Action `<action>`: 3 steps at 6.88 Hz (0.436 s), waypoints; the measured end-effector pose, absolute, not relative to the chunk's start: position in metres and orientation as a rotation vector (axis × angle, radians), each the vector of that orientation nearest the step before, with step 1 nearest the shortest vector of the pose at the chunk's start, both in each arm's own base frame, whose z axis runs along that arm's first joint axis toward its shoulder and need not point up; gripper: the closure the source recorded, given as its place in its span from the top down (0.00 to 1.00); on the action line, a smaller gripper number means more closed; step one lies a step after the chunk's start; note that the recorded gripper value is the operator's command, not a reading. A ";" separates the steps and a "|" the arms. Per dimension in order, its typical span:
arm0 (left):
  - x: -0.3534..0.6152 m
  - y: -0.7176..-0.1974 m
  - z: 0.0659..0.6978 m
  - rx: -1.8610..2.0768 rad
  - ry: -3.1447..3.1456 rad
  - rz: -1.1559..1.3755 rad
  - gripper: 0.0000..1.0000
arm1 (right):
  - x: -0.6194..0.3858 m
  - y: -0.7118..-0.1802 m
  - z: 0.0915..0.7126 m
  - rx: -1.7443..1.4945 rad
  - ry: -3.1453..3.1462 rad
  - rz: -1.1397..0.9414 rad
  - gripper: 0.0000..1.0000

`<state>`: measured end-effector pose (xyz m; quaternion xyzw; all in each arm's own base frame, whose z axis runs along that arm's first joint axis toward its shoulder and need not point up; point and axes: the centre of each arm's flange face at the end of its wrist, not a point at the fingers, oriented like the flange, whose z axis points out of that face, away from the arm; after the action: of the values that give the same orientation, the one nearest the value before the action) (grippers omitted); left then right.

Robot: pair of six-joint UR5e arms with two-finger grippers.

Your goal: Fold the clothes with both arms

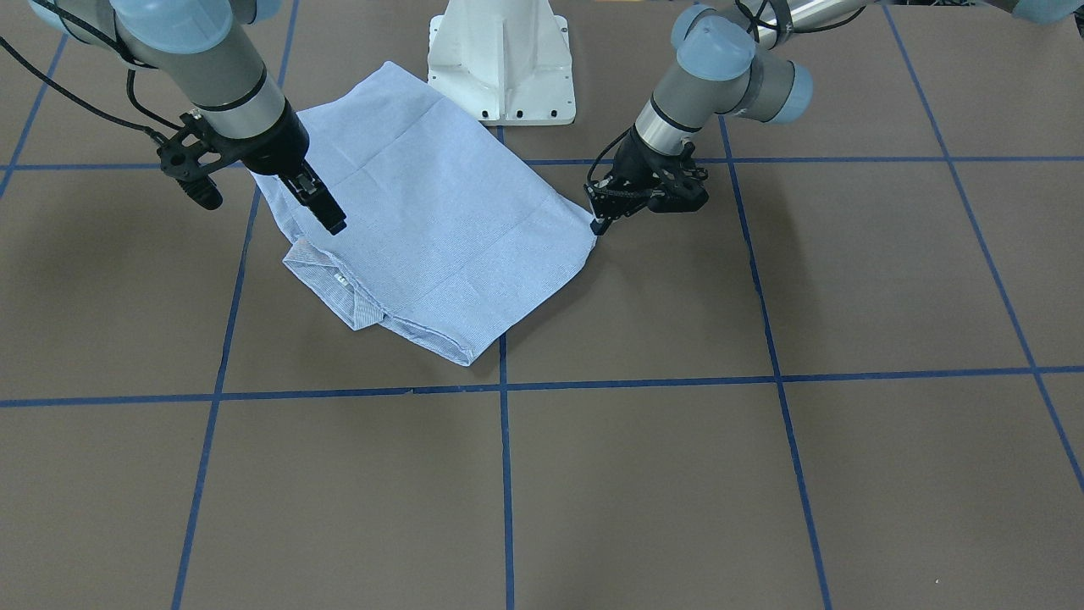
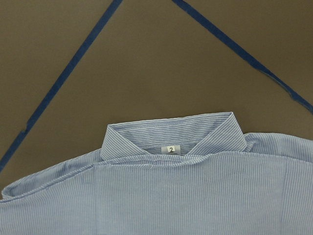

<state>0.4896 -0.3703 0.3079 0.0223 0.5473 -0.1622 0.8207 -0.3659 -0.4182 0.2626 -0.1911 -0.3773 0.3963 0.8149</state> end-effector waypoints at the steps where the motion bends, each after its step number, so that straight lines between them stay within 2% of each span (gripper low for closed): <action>1: 0.477 -0.405 0.307 0.114 1.147 -0.341 0.00 | -0.366 -0.418 0.263 -0.408 -0.805 0.846 1.00; 3: 0.469 -0.513 0.304 0.250 1.083 -0.364 0.00 | -0.366 -0.419 0.263 -0.403 -0.804 0.848 1.00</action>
<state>0.4692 -0.5130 0.3039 0.1179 0.5113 -0.1719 0.8337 -0.3657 -0.4188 0.2633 -0.1891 -0.3767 0.3976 0.8150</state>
